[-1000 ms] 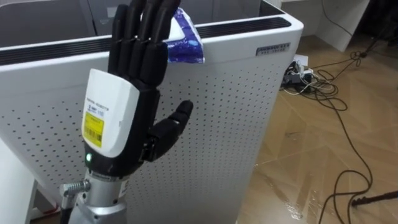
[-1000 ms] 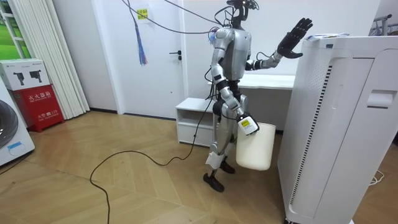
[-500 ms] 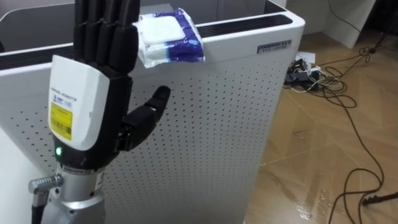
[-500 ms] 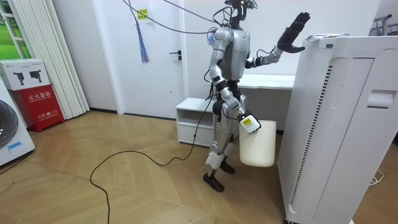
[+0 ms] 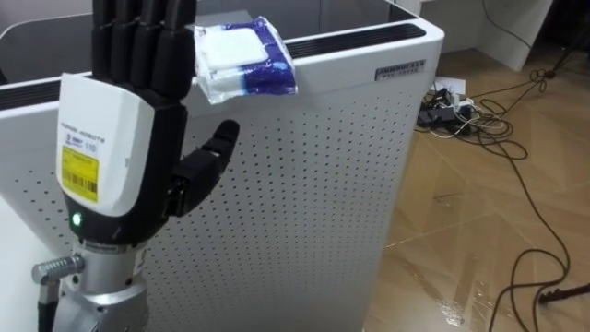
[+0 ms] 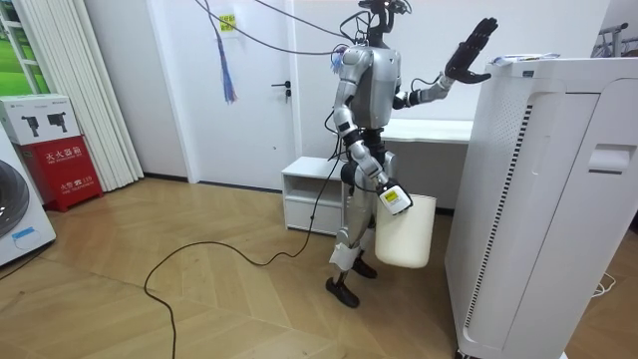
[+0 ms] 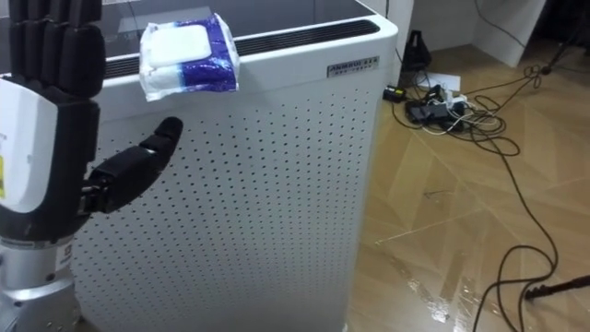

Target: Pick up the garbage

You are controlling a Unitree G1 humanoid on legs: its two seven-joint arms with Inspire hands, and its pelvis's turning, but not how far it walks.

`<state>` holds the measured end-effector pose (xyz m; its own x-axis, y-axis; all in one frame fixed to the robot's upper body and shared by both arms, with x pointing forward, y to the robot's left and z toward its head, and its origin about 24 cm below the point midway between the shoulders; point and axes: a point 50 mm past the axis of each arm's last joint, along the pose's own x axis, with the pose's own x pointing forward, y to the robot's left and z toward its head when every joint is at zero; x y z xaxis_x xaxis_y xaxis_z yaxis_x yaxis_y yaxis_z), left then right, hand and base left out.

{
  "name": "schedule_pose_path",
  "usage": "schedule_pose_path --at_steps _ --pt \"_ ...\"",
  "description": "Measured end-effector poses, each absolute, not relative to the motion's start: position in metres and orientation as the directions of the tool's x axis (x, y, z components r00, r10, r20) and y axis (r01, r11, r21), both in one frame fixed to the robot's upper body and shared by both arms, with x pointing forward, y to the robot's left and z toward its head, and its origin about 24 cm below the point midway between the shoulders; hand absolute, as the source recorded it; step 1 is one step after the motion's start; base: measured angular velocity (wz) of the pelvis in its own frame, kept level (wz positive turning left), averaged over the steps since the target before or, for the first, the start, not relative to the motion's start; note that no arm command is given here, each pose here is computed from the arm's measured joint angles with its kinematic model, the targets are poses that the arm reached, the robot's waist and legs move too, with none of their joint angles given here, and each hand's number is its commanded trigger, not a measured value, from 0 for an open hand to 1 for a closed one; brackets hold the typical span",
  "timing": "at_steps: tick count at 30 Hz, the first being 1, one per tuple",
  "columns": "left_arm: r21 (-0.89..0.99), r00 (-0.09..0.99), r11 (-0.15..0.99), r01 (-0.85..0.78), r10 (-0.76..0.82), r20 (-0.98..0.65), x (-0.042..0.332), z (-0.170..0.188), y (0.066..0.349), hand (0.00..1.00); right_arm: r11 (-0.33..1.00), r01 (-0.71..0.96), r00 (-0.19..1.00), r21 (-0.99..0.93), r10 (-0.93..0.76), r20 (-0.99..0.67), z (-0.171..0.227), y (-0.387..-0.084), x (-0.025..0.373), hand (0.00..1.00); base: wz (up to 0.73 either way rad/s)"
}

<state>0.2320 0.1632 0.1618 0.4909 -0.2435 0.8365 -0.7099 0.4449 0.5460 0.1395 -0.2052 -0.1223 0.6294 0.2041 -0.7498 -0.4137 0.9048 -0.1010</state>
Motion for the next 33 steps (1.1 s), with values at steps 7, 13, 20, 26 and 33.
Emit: schedule_pose_path --at_steps 7,13,20,26,33 --pt "0.598 0.535 0.409 -0.689 -0.270 0.801 0.235 0.160 0.165 0.00 0.905 -0.414 0.622 -0.102 0.199 -0.758 -0.123 -0.207 0.139 1.00 0.00" --pt "0.681 0.583 0.391 -0.619 -0.352 0.732 0.235 0.152 0.155 0.00 0.898 -0.424 0.605 -0.112 0.189 -0.774 -0.123 -0.211 0.138 1.00 -0.05" --pt "0.750 0.651 0.347 -0.563 -0.374 0.661 0.239 0.148 0.155 1.00 0.891 -0.432 0.652 -0.139 0.202 -0.731 -0.112 -0.210 0.149 1.00 -0.01" --pt "0.788 0.695 0.315 -0.528 -0.373 0.615 0.242 0.146 0.156 1.00 0.891 -0.434 0.653 -0.134 0.209 -0.728 -0.111 -0.207 0.151 1.00 0.01" --pt "0.734 0.647 0.324 -0.597 -0.346 0.680 0.249 0.166 0.154 1.00 0.891 -0.435 0.643 -0.132 0.204 -0.738 -0.111 -0.208 0.150 1.00 0.00"
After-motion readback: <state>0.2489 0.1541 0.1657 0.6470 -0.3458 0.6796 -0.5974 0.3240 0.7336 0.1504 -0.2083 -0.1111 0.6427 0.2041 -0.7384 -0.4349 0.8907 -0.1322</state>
